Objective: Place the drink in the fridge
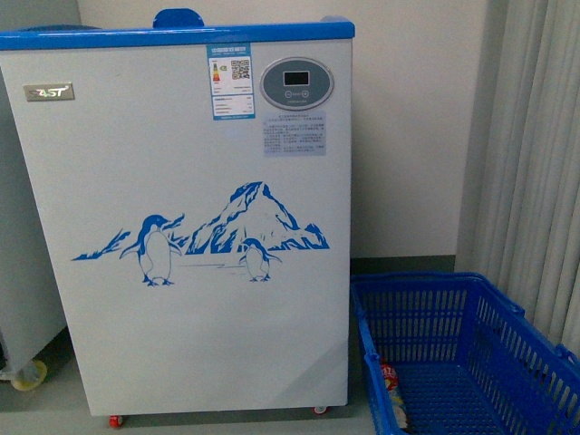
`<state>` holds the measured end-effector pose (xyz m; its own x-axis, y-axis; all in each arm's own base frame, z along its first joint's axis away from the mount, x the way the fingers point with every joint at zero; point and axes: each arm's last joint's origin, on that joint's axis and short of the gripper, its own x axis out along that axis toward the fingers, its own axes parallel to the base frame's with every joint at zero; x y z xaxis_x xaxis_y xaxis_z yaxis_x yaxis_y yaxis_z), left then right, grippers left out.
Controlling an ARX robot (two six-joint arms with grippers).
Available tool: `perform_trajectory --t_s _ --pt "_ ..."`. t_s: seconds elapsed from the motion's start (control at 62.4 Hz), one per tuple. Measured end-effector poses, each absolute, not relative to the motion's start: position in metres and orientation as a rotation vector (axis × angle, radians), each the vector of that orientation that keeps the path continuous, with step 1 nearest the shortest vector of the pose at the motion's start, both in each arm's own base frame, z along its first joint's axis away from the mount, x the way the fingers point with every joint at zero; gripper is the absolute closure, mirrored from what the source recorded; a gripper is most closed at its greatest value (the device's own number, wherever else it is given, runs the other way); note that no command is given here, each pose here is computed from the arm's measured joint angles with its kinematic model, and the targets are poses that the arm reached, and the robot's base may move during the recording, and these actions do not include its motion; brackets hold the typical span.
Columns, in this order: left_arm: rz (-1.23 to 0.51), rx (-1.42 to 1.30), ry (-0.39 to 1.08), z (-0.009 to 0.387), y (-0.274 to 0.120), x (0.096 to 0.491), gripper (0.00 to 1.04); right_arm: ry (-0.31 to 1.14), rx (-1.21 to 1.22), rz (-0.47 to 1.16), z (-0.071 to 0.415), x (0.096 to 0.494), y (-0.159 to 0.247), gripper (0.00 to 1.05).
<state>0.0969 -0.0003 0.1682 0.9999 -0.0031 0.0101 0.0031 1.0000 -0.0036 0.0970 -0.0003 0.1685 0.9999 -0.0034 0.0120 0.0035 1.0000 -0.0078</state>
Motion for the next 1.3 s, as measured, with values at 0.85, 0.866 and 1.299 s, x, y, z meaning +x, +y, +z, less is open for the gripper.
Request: perform_trajectory --t_s 0.85,0.866,1.299 --pt "-0.003 -0.004 -0.010 0.1682 -0.0003 0.0969 0.08 -0.012 -0.008 -0.003 0.1685 0.0970 -0.0003 0.07" --pt "-0.003 -0.004 -0.010 0.1682 -0.0003 0.0969 0.08 -0.012 -0.008 -0.003 0.1685 0.0970 -0.0003 0.07" --pt "-0.003 -0.004 -0.010 0.1682 -0.0003 0.0969 0.08 -0.012 -0.008 -0.003 0.1685 0.0970 -0.0003 0.07"
